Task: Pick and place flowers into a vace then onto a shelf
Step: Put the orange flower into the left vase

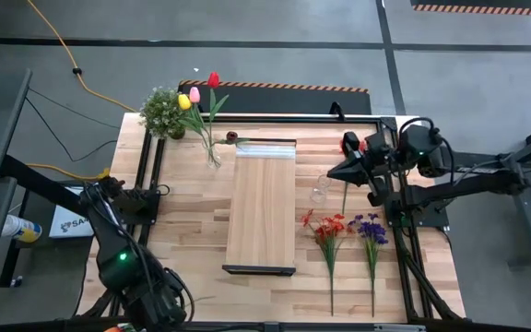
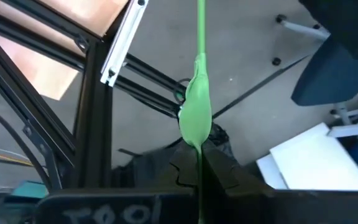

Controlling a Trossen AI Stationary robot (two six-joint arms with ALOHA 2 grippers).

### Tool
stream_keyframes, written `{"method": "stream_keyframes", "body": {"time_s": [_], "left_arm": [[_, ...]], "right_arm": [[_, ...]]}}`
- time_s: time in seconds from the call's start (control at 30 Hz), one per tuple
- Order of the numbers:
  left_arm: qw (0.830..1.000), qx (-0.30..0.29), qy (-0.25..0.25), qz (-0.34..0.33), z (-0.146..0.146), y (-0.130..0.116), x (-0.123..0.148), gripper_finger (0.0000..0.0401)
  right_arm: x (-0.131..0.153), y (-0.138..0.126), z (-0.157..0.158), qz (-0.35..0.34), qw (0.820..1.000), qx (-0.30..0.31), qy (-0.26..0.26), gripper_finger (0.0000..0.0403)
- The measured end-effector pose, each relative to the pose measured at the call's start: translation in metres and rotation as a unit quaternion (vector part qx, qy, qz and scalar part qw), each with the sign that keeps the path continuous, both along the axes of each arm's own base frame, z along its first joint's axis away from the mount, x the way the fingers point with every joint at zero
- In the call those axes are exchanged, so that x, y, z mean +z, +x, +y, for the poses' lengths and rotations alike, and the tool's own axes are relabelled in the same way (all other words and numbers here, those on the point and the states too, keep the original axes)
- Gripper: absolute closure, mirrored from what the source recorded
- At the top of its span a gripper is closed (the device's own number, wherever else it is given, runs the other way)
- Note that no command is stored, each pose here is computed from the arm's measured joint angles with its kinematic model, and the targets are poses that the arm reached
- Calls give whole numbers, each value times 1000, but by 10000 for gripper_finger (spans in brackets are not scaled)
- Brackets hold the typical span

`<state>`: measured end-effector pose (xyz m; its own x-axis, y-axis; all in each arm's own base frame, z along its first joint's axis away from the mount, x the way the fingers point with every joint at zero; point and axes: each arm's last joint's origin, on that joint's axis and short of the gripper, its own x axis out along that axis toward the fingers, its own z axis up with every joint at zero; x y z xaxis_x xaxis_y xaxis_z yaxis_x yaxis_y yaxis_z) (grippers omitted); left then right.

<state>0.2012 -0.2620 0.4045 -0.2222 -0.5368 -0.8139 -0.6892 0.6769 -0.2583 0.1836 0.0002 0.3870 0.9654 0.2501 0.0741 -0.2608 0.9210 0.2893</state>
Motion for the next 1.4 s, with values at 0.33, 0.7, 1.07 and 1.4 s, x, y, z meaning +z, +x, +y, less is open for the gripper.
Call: {"method": "stream_keyframes", "body": {"time_s": [0.33,0.7,1.07,1.4], "left_arm": [[999,41,-8,24,1,-1,9,371],[998,62,-4,29,2,-2,12,371],[996,81,26,-14,4,1,11,371],[997,68,-43,-23,-4,4,18,371]], "right_arm": [[-13,22,7,36,999,20,12,402],[-20,40,25,37,997,61,9,402],[-23,42,38,45,995,89,6,402],[-23,41,43,44,994,100,5,402]]}}
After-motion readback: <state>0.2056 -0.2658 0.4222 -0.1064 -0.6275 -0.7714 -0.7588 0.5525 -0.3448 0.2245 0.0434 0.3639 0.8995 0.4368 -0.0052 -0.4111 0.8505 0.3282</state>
